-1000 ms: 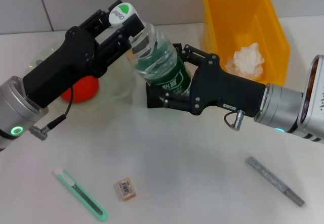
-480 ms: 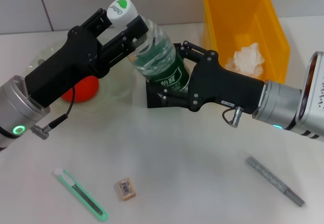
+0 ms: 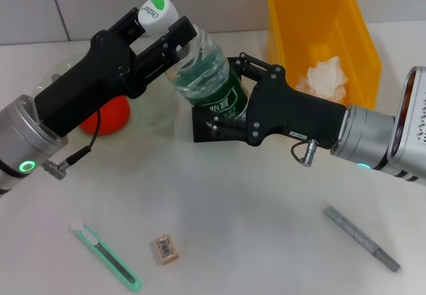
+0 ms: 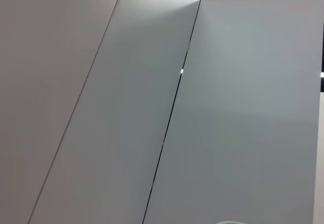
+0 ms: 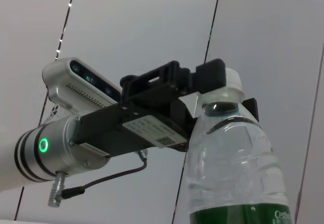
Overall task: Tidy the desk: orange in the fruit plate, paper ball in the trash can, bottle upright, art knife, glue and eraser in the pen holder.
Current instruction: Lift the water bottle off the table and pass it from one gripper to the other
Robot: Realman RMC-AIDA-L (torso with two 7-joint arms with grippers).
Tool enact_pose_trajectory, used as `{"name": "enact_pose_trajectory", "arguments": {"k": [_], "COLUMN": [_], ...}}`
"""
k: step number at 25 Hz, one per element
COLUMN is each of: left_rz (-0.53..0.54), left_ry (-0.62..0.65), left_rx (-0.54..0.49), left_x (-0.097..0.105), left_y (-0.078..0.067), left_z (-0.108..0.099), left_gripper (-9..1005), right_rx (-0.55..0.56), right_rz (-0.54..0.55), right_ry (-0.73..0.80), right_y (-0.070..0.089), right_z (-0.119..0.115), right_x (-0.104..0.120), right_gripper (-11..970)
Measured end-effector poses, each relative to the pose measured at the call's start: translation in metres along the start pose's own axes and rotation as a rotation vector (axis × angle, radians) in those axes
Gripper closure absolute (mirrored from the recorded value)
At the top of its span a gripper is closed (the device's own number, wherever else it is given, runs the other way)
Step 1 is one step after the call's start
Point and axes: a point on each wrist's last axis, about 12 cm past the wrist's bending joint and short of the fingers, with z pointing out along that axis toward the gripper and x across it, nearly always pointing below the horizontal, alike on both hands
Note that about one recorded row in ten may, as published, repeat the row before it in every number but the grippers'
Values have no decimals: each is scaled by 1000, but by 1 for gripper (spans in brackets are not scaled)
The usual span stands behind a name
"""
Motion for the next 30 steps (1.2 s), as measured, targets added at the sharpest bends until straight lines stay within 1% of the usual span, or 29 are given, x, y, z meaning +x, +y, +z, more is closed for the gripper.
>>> {"name": "enact_pose_trajectory", "arguments": {"k": [2, 7, 14, 30], "left_rz": [1, 3, 3, 12], "left_ry": [3, 9, 9, -7], "left_rx": [-4, -17, -20, -19], "left_x": [0, 0, 1, 0], "left_y": [1, 3, 3, 1], "left_z": [1, 1, 1, -1], "left_gripper": [281, 491, 558, 557], "right_rx": [0, -2, -4, -6], "right_rz": [0, 0, -1, 12], "right_ry": [0, 1, 1, -1], "right_y": [0, 0, 0, 3], "right_z": [0, 0, 0, 0], "right_x": [0, 0, 0, 1], "right_gripper": [197, 197, 196, 196]}}
